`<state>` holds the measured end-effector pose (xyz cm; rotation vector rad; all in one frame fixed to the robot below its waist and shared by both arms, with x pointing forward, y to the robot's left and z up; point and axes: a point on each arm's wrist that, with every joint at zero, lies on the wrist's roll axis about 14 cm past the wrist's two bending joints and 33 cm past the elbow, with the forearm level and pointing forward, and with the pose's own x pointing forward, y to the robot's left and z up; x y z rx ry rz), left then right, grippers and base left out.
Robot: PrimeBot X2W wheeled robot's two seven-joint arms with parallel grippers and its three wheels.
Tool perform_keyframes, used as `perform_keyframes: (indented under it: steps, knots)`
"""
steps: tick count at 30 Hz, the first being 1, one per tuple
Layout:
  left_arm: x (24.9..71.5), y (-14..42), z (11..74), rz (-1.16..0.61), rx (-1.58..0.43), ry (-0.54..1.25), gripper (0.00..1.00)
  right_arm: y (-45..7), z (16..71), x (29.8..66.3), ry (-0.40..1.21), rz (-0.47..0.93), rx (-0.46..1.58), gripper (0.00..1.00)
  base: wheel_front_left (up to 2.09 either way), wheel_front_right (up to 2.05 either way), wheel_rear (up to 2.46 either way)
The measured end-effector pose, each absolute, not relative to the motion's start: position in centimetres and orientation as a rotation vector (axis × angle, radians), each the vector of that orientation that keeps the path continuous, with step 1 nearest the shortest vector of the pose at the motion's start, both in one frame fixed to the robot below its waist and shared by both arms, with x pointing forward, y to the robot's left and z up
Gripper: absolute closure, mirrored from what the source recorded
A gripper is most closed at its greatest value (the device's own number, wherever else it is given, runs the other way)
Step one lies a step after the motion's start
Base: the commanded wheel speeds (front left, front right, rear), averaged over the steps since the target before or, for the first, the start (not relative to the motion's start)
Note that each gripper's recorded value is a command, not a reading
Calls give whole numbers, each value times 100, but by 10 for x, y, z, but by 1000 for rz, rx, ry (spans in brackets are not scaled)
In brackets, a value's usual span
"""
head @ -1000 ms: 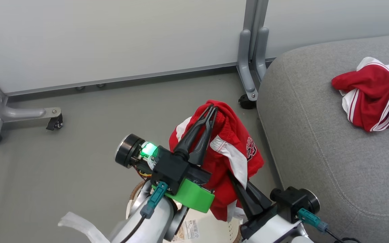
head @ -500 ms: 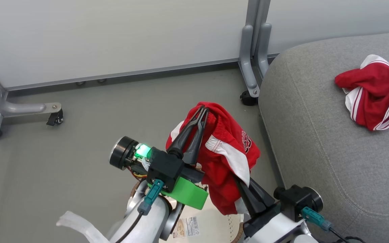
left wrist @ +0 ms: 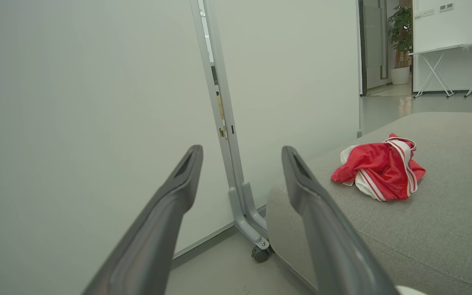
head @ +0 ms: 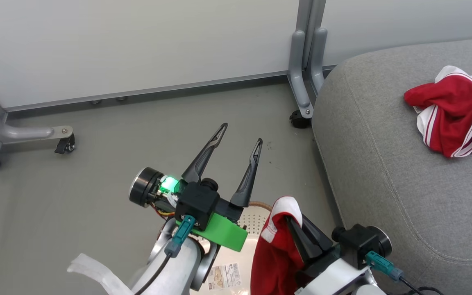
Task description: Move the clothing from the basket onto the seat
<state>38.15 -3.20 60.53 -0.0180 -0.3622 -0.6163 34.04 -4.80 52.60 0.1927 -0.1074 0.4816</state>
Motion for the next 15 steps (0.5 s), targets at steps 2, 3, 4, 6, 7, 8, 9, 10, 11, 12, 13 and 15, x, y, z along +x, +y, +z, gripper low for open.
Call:
perform_keyframes:
  steps: [2, 3, 4, 6, 7, 8, 9, 10, 11, 12, 13, 15]
  knots:
    - [382, -32, 605, -617, -16, -360, 0, -48, 526, 341, -107, 480, 193, 100, 0, 0, 0]
    - [382, -32, 604, -616, -16, -360, 0, -49, 526, 341, -107, 479, 193, 100, 0, 0, 0]
    - [382, -32, 605, -617, -16, -360, 0, -49, 526, 341, -107, 479, 193, 100, 0, 0, 0]
    - [382, -32, 605, -619, -16, -361, 0, -49, 526, 341, -107, 478, 192, 100, 0, 0, 0]
    - [382, -32, 605, -619, -16, -361, 0, -49, 526, 341, -107, 478, 191, 100, 0, 0, 0]
    - [381, -33, 605, -621, -17, -361, 0, -49, 526, 341, -107, 478, 191, 100, 0, 0, 0]
    - [381, -33, 605, -622, -18, -361, 0, -50, 525, 341, -107, 478, 190, 100, 0, 0, 0]
    - [381, -32, 604, -622, -18, -359, 0, -50, 525, 341, -107, 478, 190, 100, 0, 0, 0]
    - [381, -33, 603, -622, -17, -356, 0, -50, 525, 341, -107, 478, 189, 100, 0, 0, 0]
    - [380, -33, 601, -626, -16, -353, 0, -50, 525, 341, -106, 477, 189, 100, 0, 0, 0]
    - [380, -33, 598, -631, -17, -343, 0, -51, 525, 341, -107, 476, 189, 100, 0, 0, 0]
    - [380, -33, 596, -632, -18, -335, 0, -51, 526, 342, -107, 475, 189, 100, 0, 0, 0]
